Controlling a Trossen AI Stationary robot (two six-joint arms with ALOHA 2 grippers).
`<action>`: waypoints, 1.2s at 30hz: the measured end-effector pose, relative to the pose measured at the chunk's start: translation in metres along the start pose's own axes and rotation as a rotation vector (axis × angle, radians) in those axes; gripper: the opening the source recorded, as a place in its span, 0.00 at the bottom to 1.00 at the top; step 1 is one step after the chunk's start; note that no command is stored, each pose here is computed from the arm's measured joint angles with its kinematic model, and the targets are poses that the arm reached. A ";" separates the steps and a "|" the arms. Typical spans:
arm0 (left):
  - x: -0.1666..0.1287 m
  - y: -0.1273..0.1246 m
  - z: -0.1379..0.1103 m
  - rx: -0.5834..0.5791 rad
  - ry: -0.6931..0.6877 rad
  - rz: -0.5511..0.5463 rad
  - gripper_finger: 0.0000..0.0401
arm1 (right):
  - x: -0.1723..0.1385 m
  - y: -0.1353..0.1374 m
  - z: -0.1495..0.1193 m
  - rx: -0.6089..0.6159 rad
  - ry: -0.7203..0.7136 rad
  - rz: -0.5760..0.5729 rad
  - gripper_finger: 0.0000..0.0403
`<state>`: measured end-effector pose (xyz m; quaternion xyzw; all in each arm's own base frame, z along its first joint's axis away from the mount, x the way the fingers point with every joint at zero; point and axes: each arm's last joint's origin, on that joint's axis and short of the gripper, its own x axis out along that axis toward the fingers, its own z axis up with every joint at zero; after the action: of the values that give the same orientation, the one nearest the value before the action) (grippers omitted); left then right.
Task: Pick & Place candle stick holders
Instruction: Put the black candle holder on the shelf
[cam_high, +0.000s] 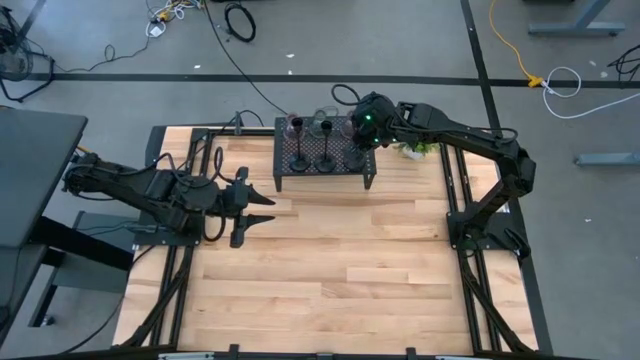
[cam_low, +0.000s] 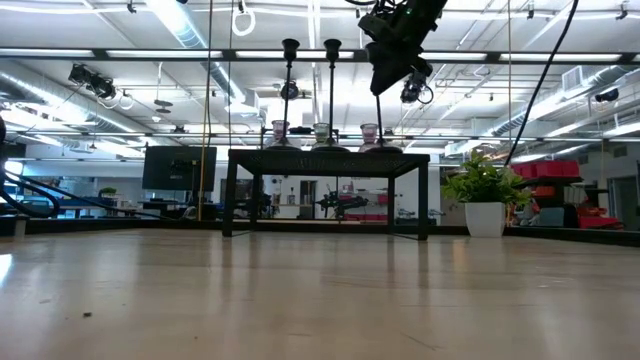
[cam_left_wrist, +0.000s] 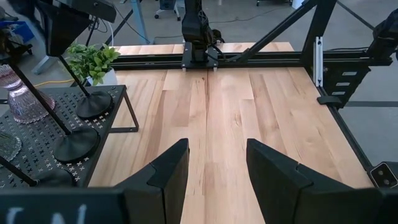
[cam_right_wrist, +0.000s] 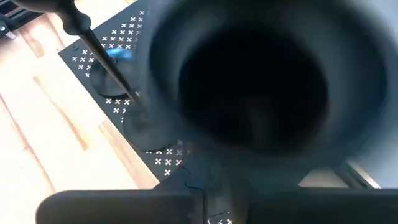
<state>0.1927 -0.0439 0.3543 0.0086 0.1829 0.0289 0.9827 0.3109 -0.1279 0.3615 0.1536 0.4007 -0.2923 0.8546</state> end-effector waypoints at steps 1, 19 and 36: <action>0.000 0.000 0.000 0.000 0.000 0.000 0.41 | 0.000 0.000 0.000 0.000 0.000 0.000 0.11; 0.000 0.000 0.000 0.000 0.000 0.000 0.41 | 0.000 0.000 0.001 -0.032 -0.009 0.001 0.40; 0.000 0.000 0.000 -0.007 0.000 0.000 0.41 | -0.030 -0.004 0.005 -0.042 -0.063 0.014 0.49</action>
<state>0.1927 -0.0438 0.3544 0.0050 0.1826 0.0297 0.9827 0.2956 -0.1222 0.3880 0.1293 0.3787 -0.2827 0.8717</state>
